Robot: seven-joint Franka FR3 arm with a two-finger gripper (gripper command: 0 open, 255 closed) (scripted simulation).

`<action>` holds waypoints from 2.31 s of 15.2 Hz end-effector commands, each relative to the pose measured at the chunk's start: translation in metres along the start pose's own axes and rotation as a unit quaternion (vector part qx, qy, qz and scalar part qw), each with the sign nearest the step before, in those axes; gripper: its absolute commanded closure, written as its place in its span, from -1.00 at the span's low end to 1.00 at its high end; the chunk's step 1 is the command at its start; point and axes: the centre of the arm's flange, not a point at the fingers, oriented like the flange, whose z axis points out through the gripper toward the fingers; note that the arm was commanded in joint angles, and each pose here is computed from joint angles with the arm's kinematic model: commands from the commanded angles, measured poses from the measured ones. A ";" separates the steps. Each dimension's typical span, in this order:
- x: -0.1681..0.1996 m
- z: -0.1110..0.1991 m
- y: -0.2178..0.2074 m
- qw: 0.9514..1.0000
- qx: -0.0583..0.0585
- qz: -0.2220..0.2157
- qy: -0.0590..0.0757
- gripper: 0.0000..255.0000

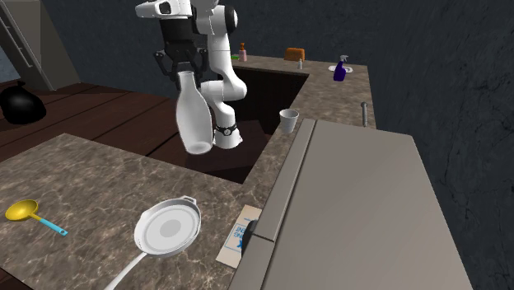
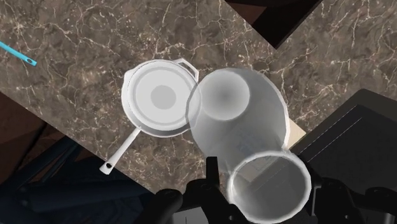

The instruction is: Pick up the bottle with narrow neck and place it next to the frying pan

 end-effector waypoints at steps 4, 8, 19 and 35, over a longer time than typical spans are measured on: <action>-0.003 0.026 0.001 1.000 0.000 0.000 0.000 1.00; -0.006 0.047 0.001 1.000 0.000 0.000 0.000 1.00; -0.013 0.104 0.001 1.000 0.000 0.000 0.000 1.00; -0.023 0.188 0.002 1.000 0.000 0.000 0.000 1.00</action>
